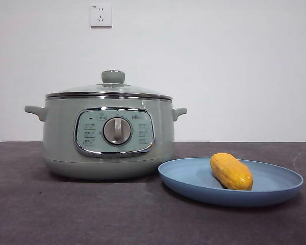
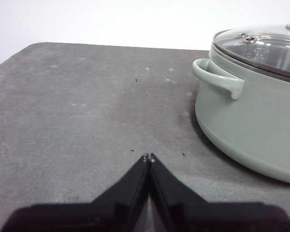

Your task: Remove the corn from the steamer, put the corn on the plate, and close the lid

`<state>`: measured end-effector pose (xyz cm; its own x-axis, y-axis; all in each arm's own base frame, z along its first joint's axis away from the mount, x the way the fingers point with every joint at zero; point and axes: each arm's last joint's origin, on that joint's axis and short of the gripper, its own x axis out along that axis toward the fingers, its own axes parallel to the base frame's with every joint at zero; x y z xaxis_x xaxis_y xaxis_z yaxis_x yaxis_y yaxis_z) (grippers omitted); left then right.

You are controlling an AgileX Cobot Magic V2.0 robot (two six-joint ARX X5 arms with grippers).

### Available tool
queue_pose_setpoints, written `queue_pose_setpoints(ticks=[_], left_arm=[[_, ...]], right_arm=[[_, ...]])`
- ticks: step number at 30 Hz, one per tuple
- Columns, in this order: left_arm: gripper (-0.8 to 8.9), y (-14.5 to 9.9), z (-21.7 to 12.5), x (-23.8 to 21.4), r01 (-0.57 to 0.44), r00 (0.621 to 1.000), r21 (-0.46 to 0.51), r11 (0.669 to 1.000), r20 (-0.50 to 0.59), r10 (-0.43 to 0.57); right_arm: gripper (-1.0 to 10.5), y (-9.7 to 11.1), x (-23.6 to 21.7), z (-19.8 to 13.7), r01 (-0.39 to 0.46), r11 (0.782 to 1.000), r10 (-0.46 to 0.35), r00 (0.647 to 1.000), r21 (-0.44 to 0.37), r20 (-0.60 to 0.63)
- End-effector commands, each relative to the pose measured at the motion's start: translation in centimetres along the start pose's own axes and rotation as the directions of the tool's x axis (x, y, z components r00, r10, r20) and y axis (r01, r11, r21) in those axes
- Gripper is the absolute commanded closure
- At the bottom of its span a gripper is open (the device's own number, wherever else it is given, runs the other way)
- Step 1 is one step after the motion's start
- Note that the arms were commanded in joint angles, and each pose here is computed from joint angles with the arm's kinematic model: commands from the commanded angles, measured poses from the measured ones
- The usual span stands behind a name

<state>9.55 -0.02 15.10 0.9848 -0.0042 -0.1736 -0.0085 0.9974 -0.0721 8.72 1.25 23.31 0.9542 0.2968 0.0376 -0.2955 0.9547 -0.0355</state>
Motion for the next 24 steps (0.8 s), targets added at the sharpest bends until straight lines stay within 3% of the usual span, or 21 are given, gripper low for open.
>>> queue_pose_setpoints(ticks=[1,9,17,24], left_arm=[[8.17,0.1,-0.4,0.1,-0.005,1.0,-0.009,1.0,-0.009,0.004],[8.17,0.1,-0.4,0.1,-0.005,1.0,-0.009,1.0,-0.009,0.004],[8.17,0.1,-0.4,0.1,-0.005,1.0,-0.009,1.0,-0.009,0.004],[8.17,0.1,-0.4,0.1,-0.005,1.0,-0.009,1.0,-0.009,0.004]], right_arm=[[9.5,0.0,0.4,-2.6,0.005,1.0,-0.005,1.0,0.007,0.018],[9.5,0.0,0.6,-6.6,0.007,0.999,-0.006,1.0,0.04,-0.008],[9.5,0.1,0.4,-8.4,0.01,0.996,0.007,0.98,0.085,-0.199],[9.5,0.1,0.4,-8.4,0.02,0.991,0.005,0.982,0.132,-0.191]])
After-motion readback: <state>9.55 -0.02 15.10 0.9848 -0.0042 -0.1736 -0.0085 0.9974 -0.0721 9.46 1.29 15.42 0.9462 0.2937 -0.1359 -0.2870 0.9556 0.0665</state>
